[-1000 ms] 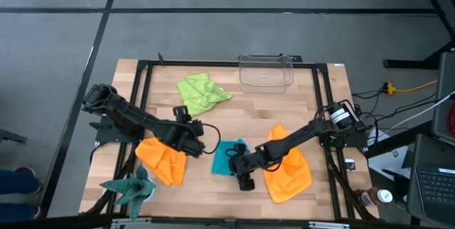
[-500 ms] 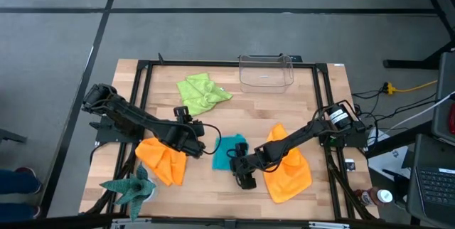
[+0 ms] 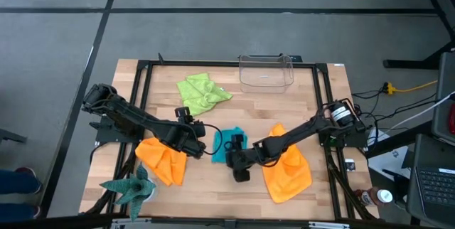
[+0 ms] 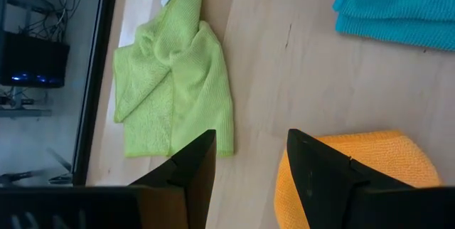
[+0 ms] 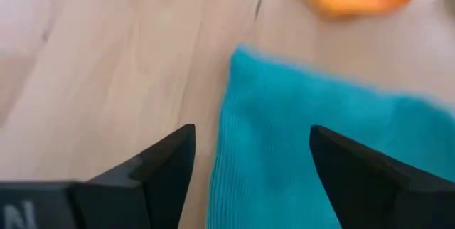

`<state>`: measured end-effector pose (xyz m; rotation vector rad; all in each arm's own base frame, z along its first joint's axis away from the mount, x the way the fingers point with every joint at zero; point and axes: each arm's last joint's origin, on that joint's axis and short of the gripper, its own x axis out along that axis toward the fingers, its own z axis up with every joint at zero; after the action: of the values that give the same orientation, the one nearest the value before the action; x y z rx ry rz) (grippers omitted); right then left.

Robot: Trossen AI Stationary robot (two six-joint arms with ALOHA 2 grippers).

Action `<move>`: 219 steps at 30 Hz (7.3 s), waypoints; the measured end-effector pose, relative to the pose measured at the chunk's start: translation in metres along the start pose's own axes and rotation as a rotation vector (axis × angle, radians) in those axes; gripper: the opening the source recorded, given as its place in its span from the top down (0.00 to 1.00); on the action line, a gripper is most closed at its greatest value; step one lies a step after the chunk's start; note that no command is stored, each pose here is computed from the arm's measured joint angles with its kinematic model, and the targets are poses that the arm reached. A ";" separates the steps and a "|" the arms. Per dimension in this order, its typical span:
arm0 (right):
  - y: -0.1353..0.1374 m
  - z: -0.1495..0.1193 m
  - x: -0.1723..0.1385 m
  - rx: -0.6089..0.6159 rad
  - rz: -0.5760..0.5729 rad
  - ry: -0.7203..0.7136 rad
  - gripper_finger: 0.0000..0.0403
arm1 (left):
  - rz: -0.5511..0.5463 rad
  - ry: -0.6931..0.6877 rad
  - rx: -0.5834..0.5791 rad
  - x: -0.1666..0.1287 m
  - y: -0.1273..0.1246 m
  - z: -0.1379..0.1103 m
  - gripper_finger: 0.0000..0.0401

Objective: Fold microfiber towels
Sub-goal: Put the folded blue microfiber cloth into the transparent bin, then fold the left yellow microfiber cloth

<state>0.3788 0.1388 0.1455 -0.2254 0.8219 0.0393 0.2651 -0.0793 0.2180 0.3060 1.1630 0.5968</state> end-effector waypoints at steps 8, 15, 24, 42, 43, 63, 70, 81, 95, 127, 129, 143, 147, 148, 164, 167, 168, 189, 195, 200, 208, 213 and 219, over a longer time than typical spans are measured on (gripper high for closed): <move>-0.002 -0.012 0.012 -0.002 0.017 0.073 0.31 | -0.002 -0.003 -0.003 0.000 0.000 0.000 0.59; -0.014 -0.027 0.036 0.075 0.075 0.161 0.31 | -0.007 -0.007 -0.007 0.000 -0.001 0.001 0.59; -0.026 -0.032 0.043 0.133 -0.009 0.197 0.42 | -0.010 -0.010 -0.011 0.000 -0.001 0.001 0.58; -0.078 -0.028 0.012 0.104 -0.192 0.275 0.96 | -0.012 -0.014 -0.018 0.000 -0.002 0.001 0.58; -0.084 -0.023 0.002 0.095 -0.216 0.264 0.96 | -0.013 -0.015 -0.020 0.000 -0.002 0.002 0.58; -0.228 -0.012 -0.187 0.143 -0.565 0.156 0.96 | -0.039 -0.049 -0.057 -0.001 -0.004 0.006 0.58; -0.296 -0.044 -0.169 0.192 -0.536 0.214 0.96 | -0.044 -0.059 -0.066 -0.001 -0.005 0.007 0.58; -0.364 -0.105 -0.124 0.228 -0.359 0.245 0.96 | -0.045 -0.059 -0.065 -0.001 -0.005 0.007 0.58; -0.390 -0.123 -0.110 0.063 -0.370 0.220 0.95 | -0.044 -0.059 -0.065 -0.001 -0.005 0.007 0.58; -0.359 -0.072 -0.161 0.395 -0.135 0.204 0.43 | -0.045 -0.060 -0.041 -0.001 -0.005 0.007 0.58; -0.358 -0.068 -0.162 0.433 -0.121 0.179 0.43 | -0.045 -0.060 -0.043 -0.001 -0.005 0.007 0.58; -0.292 -0.049 -0.154 0.528 0.260 0.362 0.43 | -0.091 -0.048 -0.098 -0.001 -0.007 0.008 0.58; -0.266 -0.038 -0.153 0.542 0.302 0.431 0.43 | -0.099 -0.045 -0.103 -0.001 -0.007 0.008 0.58; -0.260 -0.036 -0.154 0.524 0.309 0.444 0.43 | -0.099 -0.045 -0.104 -0.001 -0.007 0.008 0.58; -0.207 -0.013 -0.203 0.415 0.231 0.426 0.43 | -0.275 0.063 0.089 -0.003 -0.012 0.002 0.58; -0.197 -0.010 -0.214 0.415 0.230 0.401 0.43 | -0.296 0.180 0.036 -0.002 -0.008 -0.006 0.58; -0.194 -0.009 -0.217 0.414 0.220 0.394 0.43 | -0.299 0.207 -0.015 -0.001 -0.007 -0.006 0.58; -0.117 -0.050 -0.211 0.363 0.183 0.264 0.43 | -0.378 -0.023 -0.469 0.085 -0.031 0.005 0.58; -0.101 -0.069 -0.183 0.355 0.209 0.216 0.43 | -0.474 -0.272 -0.430 0.077 -0.010 0.044 0.58; -0.095 -0.080 -0.171 0.405 0.174 0.207 0.43 | -0.539 -0.164 -0.308 0.042 -0.007 0.043 0.58; -0.101 -0.082 -0.167 0.383 -0.118 0.144 0.43 | -0.616 -0.083 -0.360 0.015 -0.038 0.026 0.58; -0.101 -0.077 -0.166 0.385 -0.127 0.087 0.43 | -0.662 -0.080 -0.296 0.006 -0.068 0.016 0.58; -0.101 -0.073 -0.166 0.378 -0.119 0.053 0.43 | -0.686 -0.010 -0.194 0.011 -0.102 -0.001 0.58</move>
<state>0.2254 0.0328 0.2367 0.0816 0.8514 -0.2336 0.2957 -0.1555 0.1559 -0.2560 1.1029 0.0986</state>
